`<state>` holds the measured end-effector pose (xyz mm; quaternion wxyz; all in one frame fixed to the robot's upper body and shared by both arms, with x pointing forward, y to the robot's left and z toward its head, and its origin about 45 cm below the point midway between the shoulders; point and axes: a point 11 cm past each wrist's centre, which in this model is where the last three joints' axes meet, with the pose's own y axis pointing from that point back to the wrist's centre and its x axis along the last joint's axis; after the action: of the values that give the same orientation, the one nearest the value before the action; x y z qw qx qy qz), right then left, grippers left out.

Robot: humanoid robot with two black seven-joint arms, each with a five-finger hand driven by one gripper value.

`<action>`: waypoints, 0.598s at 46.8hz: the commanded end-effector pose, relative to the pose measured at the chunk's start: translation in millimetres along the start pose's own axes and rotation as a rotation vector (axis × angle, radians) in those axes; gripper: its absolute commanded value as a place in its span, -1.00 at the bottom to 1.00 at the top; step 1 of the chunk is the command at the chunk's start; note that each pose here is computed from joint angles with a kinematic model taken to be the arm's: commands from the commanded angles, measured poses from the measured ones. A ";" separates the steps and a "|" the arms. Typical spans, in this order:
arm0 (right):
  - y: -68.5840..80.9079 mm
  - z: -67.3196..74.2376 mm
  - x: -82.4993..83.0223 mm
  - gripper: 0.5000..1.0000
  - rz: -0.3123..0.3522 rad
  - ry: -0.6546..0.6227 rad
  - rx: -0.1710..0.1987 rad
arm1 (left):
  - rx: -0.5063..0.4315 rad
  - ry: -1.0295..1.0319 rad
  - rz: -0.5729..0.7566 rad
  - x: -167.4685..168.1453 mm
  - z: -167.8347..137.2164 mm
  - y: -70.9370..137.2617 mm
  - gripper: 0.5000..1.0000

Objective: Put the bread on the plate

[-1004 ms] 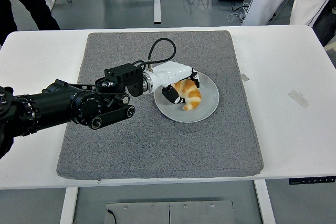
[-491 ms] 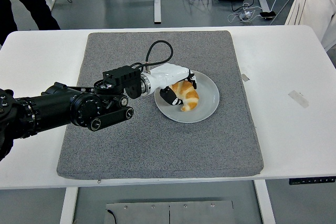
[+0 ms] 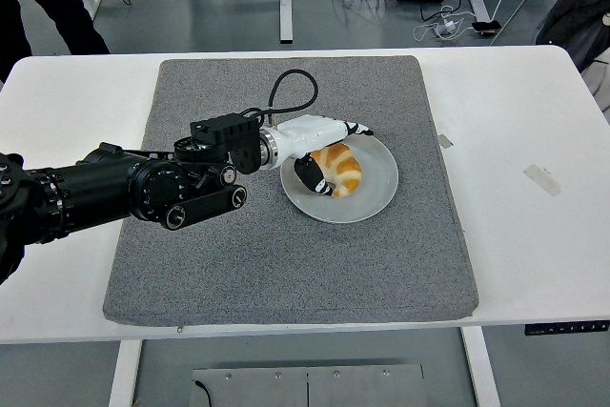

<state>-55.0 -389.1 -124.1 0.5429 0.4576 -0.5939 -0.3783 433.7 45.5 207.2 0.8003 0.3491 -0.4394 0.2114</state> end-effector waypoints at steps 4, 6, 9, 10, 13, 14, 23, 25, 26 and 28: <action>-0.1 -0.4 0.0 1.00 0.000 0.000 0.000 | -0.045 0.033 -0.010 12.6 14.9 3.9 0.89; 0.1 0.3 0.0 1.00 0.000 0.000 0.000 | -0.040 0.060 0.004 21.2 12.9 6.2 0.89; 0.1 0.5 0.0 1.00 0.000 0.000 -0.001 | -0.028 0.098 0.025 35.4 8.9 9.4 0.90; 0.1 0.3 0.0 1.00 0.000 0.000 0.000 | -0.021 0.111 0.035 41.2 6.7 10.9 0.90; 0.1 0.5 0.0 1.00 0.000 0.000 -0.001 | -0.005 0.154 0.069 58.9 -0.4 16.6 0.90; 0.1 0.5 0.0 1.00 0.000 0.000 -0.001 | 0.000 0.170 0.080 64.4 -3.1 18.6 0.90; 0.1 0.5 0.0 1.00 0.000 0.000 -0.001 | 0.025 0.346 0.179 108.0 -27.6 39.8 0.90; 0.1 0.3 0.0 1.00 0.000 0.000 0.000 | 0.023 0.398 0.208 116.0 -31.6 44.0 0.90; 0.1 0.4 0.5 1.00 0.001 0.000 0.000 | 0.019 0.430 0.227 121.5 -33.0 46.4 0.90; -0.1 -0.4 0.0 1.00 0.000 0.000 0.000 | 0.019 0.501 0.261 128.9 -39.1 51.6 0.90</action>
<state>-55.4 -389.2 -124.1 0.5432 0.4574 -0.5938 -0.3783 484.6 102.8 313.1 0.8423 0.2574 -0.2988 0.3674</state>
